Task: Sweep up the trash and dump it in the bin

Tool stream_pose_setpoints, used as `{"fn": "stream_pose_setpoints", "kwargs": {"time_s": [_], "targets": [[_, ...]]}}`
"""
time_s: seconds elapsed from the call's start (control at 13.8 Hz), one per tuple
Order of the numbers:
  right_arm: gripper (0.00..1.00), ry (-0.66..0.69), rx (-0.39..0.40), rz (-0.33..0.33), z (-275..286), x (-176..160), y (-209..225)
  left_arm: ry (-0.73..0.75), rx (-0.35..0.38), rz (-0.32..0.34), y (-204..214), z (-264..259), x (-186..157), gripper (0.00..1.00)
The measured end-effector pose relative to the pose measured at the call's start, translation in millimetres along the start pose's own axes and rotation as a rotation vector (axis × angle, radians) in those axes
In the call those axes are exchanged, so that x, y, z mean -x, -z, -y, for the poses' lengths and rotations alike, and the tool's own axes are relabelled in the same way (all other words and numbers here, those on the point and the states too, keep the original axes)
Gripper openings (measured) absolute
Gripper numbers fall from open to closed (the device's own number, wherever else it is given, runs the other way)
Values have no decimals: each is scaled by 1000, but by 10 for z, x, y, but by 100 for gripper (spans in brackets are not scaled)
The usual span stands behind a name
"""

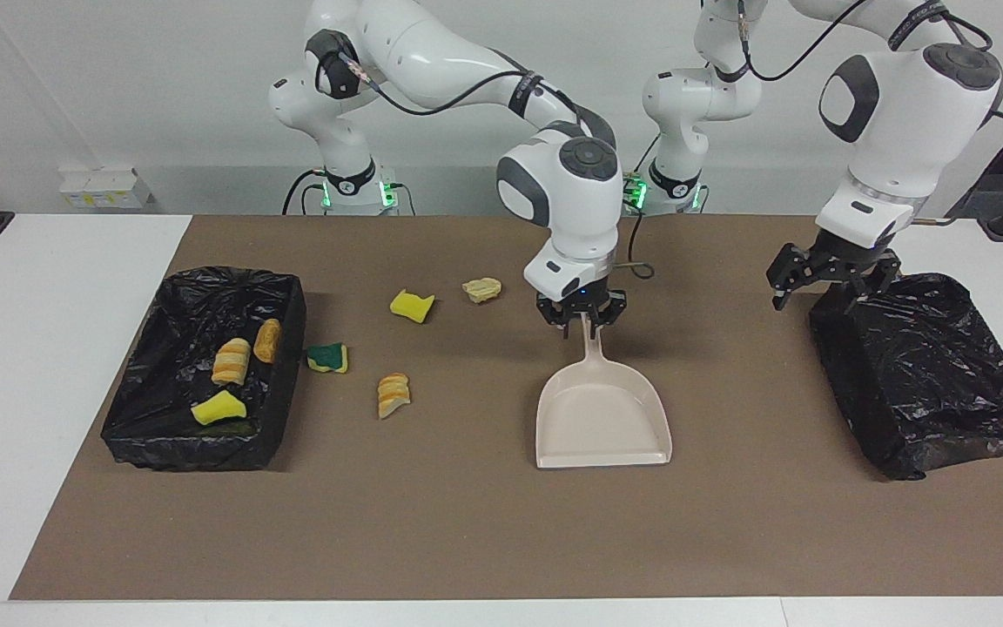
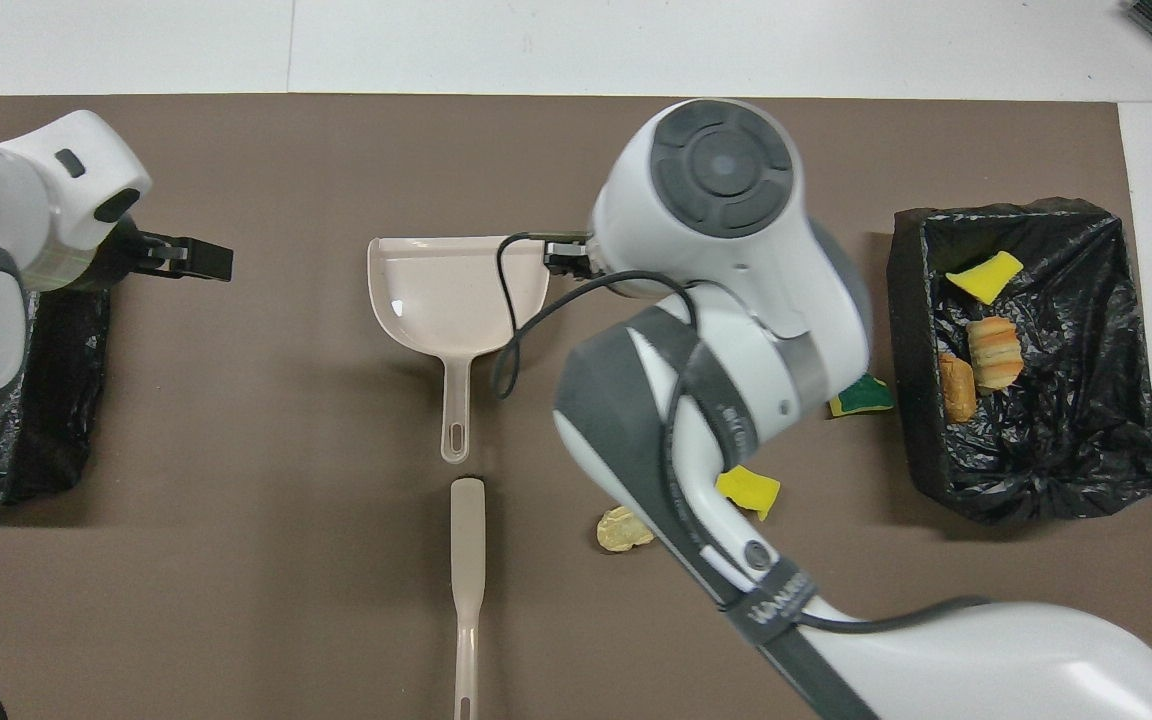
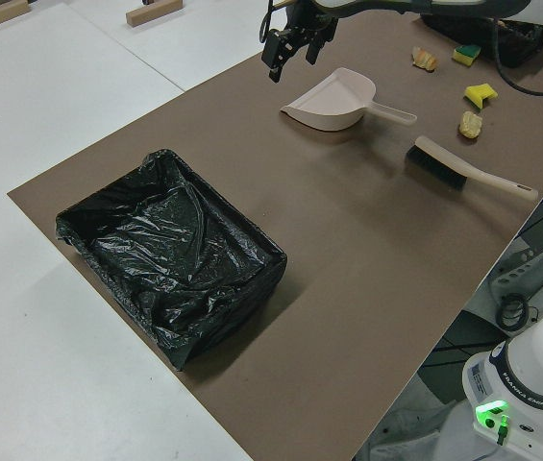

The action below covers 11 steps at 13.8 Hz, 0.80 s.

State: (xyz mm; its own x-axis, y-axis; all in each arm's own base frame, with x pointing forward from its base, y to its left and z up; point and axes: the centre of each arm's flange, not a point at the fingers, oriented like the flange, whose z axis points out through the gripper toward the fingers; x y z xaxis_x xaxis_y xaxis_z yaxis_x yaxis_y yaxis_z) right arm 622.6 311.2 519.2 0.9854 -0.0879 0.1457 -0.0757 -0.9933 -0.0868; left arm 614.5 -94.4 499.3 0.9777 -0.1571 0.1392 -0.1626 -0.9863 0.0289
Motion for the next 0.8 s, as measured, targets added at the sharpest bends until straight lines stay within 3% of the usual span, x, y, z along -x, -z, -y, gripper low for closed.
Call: {"fn": "stream_pose_setpoints", "kwargs": {"time_s": [0.07, 0.22, 0.43, 0.8], "targets": [[82, 12, 4, -12, -226, -37, 145, 8, 6, 6, -145, -181, -33, 100], [100, -7, 14, -27, -592, -93, 408, 36, 18, 9, -441, -627, -53, 100], [100, -90, 42, -20, -1165, -156, 778, 68, 36, -4, -880, -1275, 142, 100], [100, -158, 86, 18, -1707, 53, 1401, 96, 35, 56, -1380, -2070, 705, 100]]}}
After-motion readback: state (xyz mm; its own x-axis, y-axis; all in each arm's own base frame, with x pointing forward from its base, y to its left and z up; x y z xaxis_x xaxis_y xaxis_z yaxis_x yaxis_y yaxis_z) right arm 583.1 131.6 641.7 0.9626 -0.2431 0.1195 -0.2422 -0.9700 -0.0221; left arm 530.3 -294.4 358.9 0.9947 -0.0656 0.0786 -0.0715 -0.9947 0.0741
